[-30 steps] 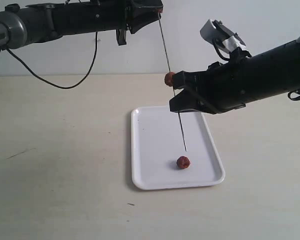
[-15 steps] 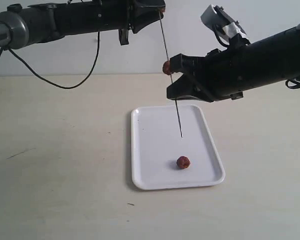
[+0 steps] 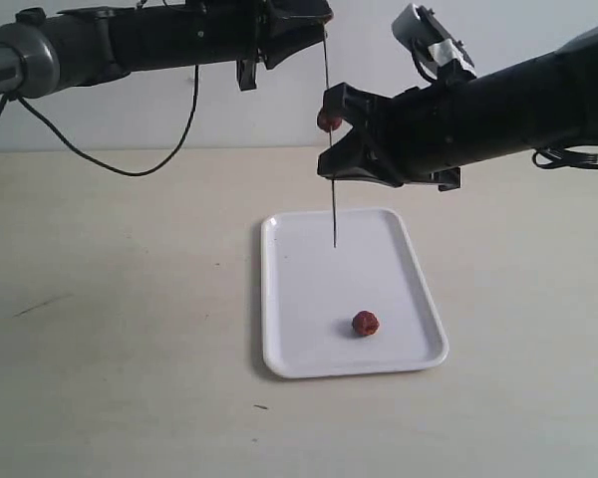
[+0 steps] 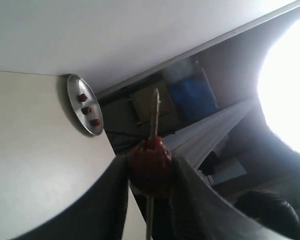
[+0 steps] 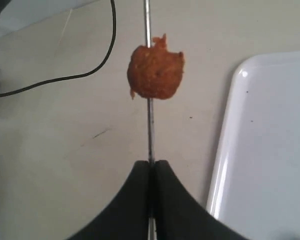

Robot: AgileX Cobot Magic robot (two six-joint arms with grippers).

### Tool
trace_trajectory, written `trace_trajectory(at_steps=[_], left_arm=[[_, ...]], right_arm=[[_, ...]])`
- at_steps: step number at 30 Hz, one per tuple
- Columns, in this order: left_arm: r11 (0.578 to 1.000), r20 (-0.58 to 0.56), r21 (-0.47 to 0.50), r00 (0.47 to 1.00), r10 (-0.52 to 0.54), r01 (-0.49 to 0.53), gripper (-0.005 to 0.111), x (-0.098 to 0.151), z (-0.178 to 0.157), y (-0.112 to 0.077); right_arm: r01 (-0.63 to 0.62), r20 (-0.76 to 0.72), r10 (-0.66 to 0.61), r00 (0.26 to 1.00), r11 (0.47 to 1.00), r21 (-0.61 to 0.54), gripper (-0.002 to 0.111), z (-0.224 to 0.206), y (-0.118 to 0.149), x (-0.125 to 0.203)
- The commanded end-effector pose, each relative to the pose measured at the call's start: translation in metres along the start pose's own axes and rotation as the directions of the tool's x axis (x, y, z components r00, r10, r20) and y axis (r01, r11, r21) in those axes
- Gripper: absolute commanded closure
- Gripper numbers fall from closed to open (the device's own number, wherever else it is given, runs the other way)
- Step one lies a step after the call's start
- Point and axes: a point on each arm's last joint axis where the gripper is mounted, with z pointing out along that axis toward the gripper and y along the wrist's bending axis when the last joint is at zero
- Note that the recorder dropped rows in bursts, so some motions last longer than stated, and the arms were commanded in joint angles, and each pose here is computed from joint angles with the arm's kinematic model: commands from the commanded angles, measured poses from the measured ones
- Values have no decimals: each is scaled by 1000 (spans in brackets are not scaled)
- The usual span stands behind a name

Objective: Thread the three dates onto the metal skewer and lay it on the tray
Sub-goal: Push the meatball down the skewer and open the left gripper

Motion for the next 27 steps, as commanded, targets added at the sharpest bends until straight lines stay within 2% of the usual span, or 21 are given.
trace_trajectory(at_steps=[1, 6, 9, 27], left_arm=[[999, -31, 27, 999, 28, -27, 77, 3, 1, -4], [999, -53, 24, 997, 49, -48, 77, 8, 6, -5], [997, -110, 10, 991, 82, -81, 77, 16, 10, -5], [992, -171, 33, 978, 122, -118, 77, 22, 10, -6]], right_arm=[[-6, 53, 6, 999, 1000, 7, 108, 0, 0, -6], [93, 13, -93, 996, 995, -42, 108, -1, 7, -5], [131, 19, -130, 991, 990, -54, 108, -3, 13, -12], [164, 86, -170, 982, 984, 69, 108, -3, 3, -19]])
